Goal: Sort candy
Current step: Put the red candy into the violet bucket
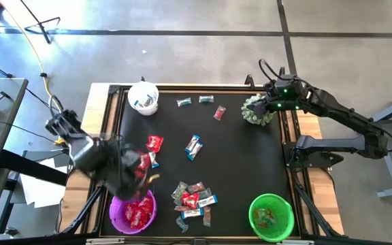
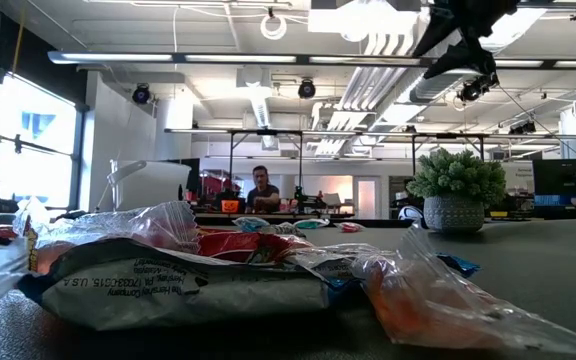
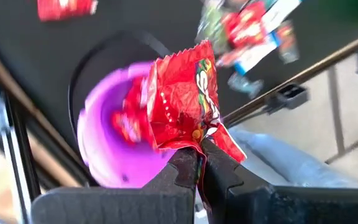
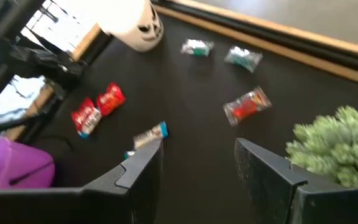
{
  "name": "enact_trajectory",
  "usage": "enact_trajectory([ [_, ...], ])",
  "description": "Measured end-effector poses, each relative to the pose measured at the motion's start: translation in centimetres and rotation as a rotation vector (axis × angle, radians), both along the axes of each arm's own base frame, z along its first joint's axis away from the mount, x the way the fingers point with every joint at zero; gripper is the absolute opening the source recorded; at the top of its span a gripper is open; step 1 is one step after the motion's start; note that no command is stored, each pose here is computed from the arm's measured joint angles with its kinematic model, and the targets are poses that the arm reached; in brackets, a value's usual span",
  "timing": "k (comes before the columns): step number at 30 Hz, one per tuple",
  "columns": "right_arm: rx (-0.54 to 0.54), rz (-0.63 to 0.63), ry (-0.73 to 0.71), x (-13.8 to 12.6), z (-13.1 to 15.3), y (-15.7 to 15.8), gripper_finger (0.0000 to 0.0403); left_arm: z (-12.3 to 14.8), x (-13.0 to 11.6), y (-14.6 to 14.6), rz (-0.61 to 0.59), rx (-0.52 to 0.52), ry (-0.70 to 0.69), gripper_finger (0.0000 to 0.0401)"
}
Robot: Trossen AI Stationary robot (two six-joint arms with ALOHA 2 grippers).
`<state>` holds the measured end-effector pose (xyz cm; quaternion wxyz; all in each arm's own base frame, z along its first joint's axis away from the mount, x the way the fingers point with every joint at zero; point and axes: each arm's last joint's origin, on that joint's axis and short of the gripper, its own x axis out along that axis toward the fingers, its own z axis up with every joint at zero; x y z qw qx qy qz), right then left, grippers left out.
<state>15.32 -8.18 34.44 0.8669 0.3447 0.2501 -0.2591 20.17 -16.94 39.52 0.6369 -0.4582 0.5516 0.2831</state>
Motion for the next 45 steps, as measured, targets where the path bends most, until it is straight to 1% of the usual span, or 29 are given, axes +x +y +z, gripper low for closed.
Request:
enact_trajectory([
  [4,-0.003,0.015,0.035,-0.2,-0.2,0.1,0.0195,-1.8,0.0,-3.0,0.078,0.014,0.076,0.0],
  [8,-0.002,0.015,0.037,-0.2,-0.3,0.1,0.0195,-3.2,0.4,-4.5,0.103,0.049,0.12,0.0006],
  [10,-0.004,0.017,0.038,-0.2,-0.3,0.1,0.0195,-3.9,0.6,-4.9,0.077,0.079,0.14,0.0014],
  [13,-0.008,0.028,0.051,-0.2,-0.3,0.1,0.0195,-4.7,1.1,-5.4,-0.001,0.11,0.148,0.0026],
  [15,-0.008,0.032,0.059,-0.3,-0.4,0.2,0.0195,-5.1,1.6,-5.5,-0.019,0.125,0.158,0.0035],
  [18,-0.003,0.034,0.071,-0.4,-0.5,0.2,0.0195,-5.5,1.9,-5.6,-0.051,0.139,0.166,0.0051],
  [22,-0.001,0.035,0.075,-0.4,-0.5,0.2,0.0195,-5.4,2.3,-5.1,-0.086,0.13,0.171,0.0071],
  [24,-0.001,0.035,0.075,-0.4,-0.5,0.2,0.0195,-5.1,2.5,-4.5,-0.108,0.147,0.143,0.0079],
  [26,-0.001,0.035,0.075,-0.4,-0.5,0.2,0.0195,-4.7,2.8,-3.7,-0.129,0.19,0.096,0.0084],
  [28,0.0,0.035,0.075,-0.4,-0.5,0.2,0.0195,-4.5,3.4,-2.8,-0.147,0.26,0.043,0.0088],
  [30,-0.001,0.034,0.074,-0.4,-0.5,0.2,0.0195,-4.3,4.2,-1.6,-0.173,0.354,-0.012,0.0089],
  [33,0.0,0.034,0.074,-0.4,-0.5,0.2,0.0195,-4.1,5.6,0.5,-0.187,0.473,-0.048,0.009],
  [35,0.003,0.032,0.073,-0.4,-0.5,0.2,0.0195,-4.1,6.6,2.2,-0.18,0.503,-0.034,0.009],
  [38,0.002,0.032,0.073,-0.4,-0.5,0.2,0.0195,-4.2,8.0,5.0,-0.212,0.543,0.002,0.009],
  [40,0.001,0.033,0.073,-0.4,-0.5,0.2,0.0195,-4.6,8.7,6.9,-0.222,0.566,0.046,0.009],
  [42,0.001,0.033,0.073,-0.4,-0.5,0.2,0.0195,-5.6,9.1,8.6,-0.238,0.564,0.108,0.009],
  [45,0.002,0.033,0.074,-0.4,-0.5,0.2,0.0195,-7.6,9.3,10.5,-0.288,0.529,0.219,0.009],
])
